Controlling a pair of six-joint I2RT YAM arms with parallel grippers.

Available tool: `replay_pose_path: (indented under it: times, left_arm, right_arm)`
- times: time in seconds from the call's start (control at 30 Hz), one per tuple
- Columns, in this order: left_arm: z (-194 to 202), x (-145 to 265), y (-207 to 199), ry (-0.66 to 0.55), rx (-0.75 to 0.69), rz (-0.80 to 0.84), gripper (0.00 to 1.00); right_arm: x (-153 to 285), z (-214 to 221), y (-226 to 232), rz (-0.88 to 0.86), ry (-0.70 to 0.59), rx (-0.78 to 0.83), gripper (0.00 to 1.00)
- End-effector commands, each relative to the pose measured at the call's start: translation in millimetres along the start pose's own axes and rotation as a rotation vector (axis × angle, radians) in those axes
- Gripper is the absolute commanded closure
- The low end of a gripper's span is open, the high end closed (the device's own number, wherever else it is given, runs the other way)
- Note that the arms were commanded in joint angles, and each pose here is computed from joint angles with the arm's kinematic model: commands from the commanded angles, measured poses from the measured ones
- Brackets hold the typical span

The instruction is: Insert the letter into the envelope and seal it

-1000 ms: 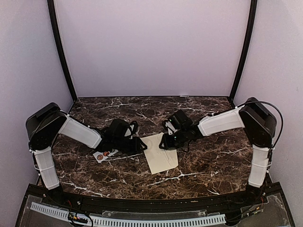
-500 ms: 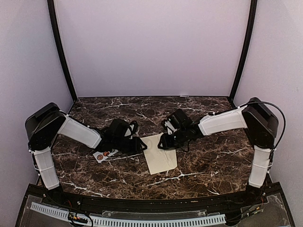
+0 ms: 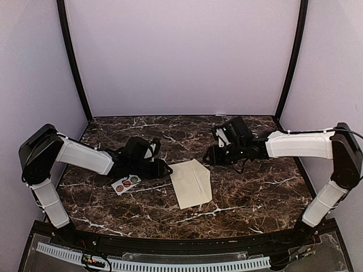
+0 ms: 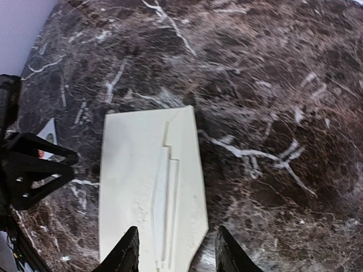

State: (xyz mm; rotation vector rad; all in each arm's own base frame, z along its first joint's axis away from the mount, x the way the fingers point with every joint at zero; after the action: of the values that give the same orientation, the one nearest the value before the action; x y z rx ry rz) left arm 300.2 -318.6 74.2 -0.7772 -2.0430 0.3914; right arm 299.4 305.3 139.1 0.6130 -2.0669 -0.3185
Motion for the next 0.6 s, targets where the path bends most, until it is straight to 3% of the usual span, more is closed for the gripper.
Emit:
replay_pose_path:
  times: [0.0, 0.27, 0.57]
  left_arm:
    - [10, 6, 2, 0.019, 0.018, 0.013, 0.64]
    - [25, -4, 9, 0.063, 0.033, 0.024, 0.67]
    - [34, -15, 15, 0.091, 0.041, 0.024, 0.70]
  right_arm:
    - [-9, 16, -46, 0.100, 0.023, -0.077, 0.61]
    - [-33, 36, -63, 0.119, 0.084, -0.100, 0.77]
    - [-52, 41, -38, 0.022, 0.130, -0.032, 0.82]
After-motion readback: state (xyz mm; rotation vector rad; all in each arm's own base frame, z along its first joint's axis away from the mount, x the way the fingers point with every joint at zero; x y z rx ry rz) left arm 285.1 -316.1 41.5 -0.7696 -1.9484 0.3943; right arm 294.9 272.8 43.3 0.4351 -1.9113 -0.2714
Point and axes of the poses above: each gripper's point midway between its finger pads, its own x axis back along the fingers, its own y axis along the line the jaws close on, z = x × y, the point moved 2 cm from there along x, back along the fingers, and after that the axes turned 5 degrees about -x, right-handed, at the moved point
